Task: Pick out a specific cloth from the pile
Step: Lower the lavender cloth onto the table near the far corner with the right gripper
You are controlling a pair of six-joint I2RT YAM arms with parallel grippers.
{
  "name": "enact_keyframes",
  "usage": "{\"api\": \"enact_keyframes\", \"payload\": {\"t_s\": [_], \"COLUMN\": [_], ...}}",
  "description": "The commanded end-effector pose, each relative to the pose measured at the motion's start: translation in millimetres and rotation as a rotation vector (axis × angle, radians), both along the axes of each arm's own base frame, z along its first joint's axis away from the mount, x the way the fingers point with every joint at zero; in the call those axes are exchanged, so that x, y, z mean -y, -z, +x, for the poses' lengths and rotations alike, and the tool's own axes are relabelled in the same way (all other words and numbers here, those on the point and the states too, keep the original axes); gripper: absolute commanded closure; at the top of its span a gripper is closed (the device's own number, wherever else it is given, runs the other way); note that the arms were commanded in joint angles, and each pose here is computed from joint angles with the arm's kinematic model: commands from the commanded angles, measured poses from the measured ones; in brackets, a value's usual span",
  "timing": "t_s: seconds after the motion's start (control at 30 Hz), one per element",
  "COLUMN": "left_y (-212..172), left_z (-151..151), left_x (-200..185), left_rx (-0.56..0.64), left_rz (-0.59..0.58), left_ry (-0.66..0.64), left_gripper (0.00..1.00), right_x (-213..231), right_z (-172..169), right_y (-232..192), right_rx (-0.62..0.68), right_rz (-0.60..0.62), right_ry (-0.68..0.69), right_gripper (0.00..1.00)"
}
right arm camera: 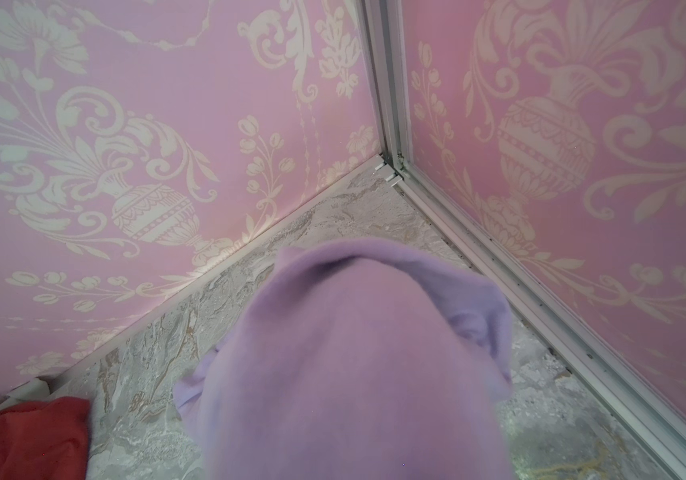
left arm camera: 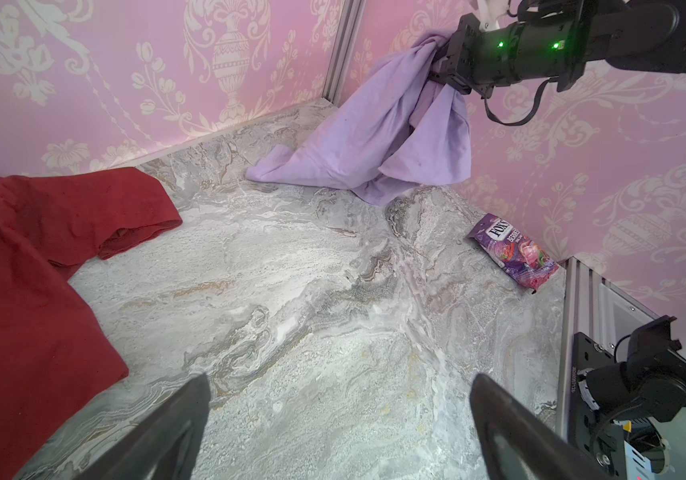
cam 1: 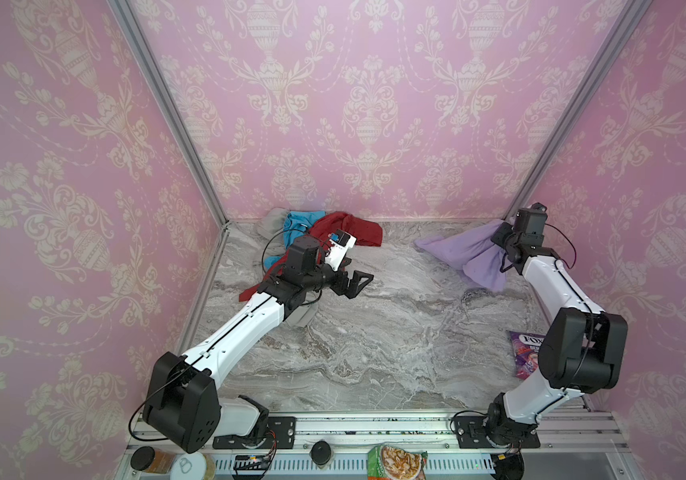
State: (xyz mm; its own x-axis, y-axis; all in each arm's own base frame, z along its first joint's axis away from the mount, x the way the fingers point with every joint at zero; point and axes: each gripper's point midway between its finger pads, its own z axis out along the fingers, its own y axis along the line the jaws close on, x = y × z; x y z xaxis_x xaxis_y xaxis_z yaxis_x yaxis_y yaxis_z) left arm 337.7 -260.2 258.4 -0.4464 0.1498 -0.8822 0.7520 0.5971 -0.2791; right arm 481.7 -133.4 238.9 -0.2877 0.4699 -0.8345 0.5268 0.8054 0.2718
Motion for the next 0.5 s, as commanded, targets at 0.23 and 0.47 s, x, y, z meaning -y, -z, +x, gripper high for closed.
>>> {"api": "enact_keyframes", "payload": {"t_s": [0.23, 0.47], "left_y": [-5, -3], "left_z": [-3, -2], "left_x": [0, -1], "left_rx": [0.034, 0.028], "left_rz": [0.005, 0.007], "left_ry": [-0.004, -0.008], "left_gripper": [0.01, 0.01], "right_x": [23, 4], "right_z": [-21, 0], "right_y": [-69, -18], "right_rx": [0.205, 0.081], "right_rz": [-0.105, -0.046], "right_ry": [0.151, 0.056], "right_gripper": [1.00, 1.00]}}
